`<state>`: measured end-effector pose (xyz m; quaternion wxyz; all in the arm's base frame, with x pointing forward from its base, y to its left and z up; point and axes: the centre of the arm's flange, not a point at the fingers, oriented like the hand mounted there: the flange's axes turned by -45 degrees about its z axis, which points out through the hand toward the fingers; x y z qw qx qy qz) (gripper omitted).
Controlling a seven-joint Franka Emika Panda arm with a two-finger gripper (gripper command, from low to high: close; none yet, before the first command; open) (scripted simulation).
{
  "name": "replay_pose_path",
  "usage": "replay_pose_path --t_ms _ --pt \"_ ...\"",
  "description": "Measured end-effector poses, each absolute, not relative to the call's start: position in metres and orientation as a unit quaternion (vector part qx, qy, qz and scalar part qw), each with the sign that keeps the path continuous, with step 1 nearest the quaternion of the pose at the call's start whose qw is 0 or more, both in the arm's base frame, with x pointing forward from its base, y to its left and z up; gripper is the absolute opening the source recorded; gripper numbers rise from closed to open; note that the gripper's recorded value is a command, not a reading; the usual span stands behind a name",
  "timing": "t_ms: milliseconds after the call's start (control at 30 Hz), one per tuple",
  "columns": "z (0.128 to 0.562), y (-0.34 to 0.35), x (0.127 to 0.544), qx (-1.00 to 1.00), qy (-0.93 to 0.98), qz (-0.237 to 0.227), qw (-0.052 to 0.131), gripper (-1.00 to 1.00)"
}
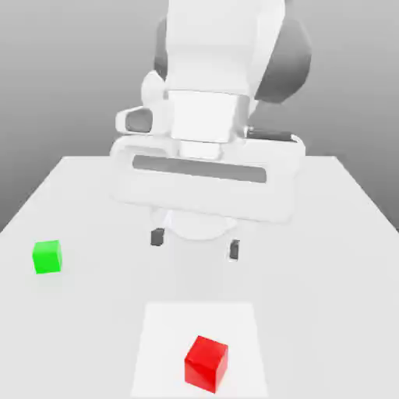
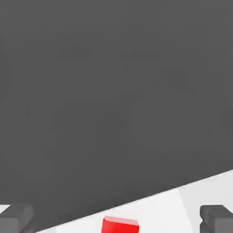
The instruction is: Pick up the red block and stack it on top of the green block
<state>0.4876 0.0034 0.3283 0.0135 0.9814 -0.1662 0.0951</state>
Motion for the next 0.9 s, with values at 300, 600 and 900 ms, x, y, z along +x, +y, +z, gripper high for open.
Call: replay_pose_path --t_ms 300,600,900 --pt "0.180 0.010 0.465 0.977 -0.213 0.002 0.000 0.00" --pt "0.144 0.011 0.463 0.977 -0.213 0.001 0.000 -1.00" --pt "0.214 -0.047 0.450 0.946 -0.322 0.002 0.011 -1.00"
